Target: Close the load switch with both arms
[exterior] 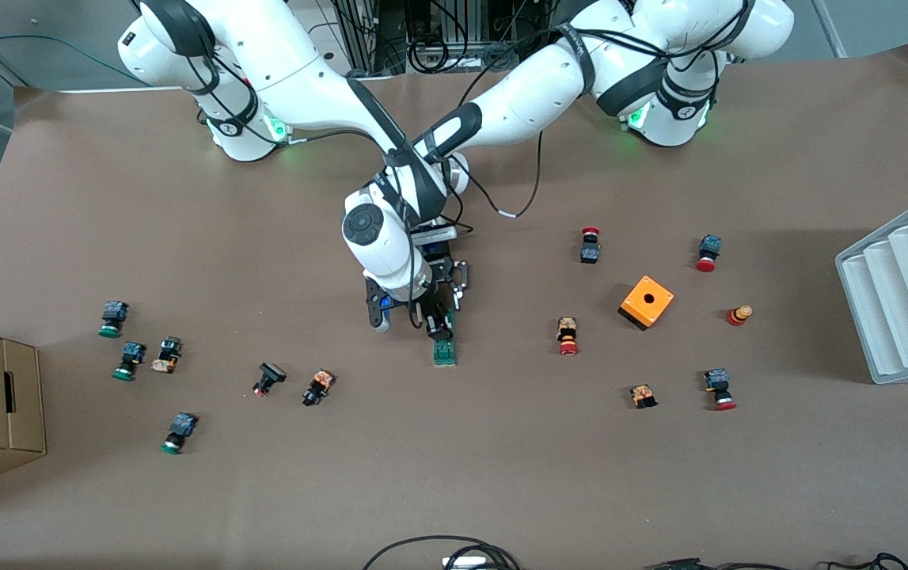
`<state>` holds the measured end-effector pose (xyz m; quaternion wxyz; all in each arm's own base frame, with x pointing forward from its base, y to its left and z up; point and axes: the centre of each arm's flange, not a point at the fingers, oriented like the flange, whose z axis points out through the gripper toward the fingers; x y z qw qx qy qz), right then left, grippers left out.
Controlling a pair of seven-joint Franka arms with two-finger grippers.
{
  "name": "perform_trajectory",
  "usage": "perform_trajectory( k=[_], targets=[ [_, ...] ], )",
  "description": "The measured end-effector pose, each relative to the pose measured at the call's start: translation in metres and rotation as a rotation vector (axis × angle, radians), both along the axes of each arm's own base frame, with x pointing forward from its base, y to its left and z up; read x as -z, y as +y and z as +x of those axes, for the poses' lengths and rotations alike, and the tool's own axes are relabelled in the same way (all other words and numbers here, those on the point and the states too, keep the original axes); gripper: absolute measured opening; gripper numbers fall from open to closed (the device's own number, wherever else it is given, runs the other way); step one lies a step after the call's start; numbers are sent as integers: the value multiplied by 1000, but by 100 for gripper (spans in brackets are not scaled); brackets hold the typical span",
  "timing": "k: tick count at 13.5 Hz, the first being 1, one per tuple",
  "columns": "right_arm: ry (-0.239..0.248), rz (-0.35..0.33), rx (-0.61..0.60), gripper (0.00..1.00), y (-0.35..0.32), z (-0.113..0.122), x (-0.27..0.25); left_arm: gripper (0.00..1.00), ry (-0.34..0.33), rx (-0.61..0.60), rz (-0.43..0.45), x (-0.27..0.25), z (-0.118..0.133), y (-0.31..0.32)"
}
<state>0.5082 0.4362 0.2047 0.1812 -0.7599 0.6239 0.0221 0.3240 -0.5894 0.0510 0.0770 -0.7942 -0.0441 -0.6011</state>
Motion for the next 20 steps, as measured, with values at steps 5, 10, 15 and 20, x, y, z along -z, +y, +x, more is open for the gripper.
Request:
perform_trajectory(
  k=[5, 10, 15, 20],
  targets=[
    [-4, 0, -6, 52, 0, 1, 0, 62, 0, 0, 1, 0, 0, 0],
    [0, 3, -3, 52, 0, 3, -2, 62, 0, 0, 1, 0, 0, 0],
    [22, 9, -2, 52, 1, 8, -8, 62, 0, 0, 1, 0, 0, 0],
    [39, 14, 0, 50, 1, 14, -15, 62, 1, 1, 0, 0, 0, 0]
  ],
)
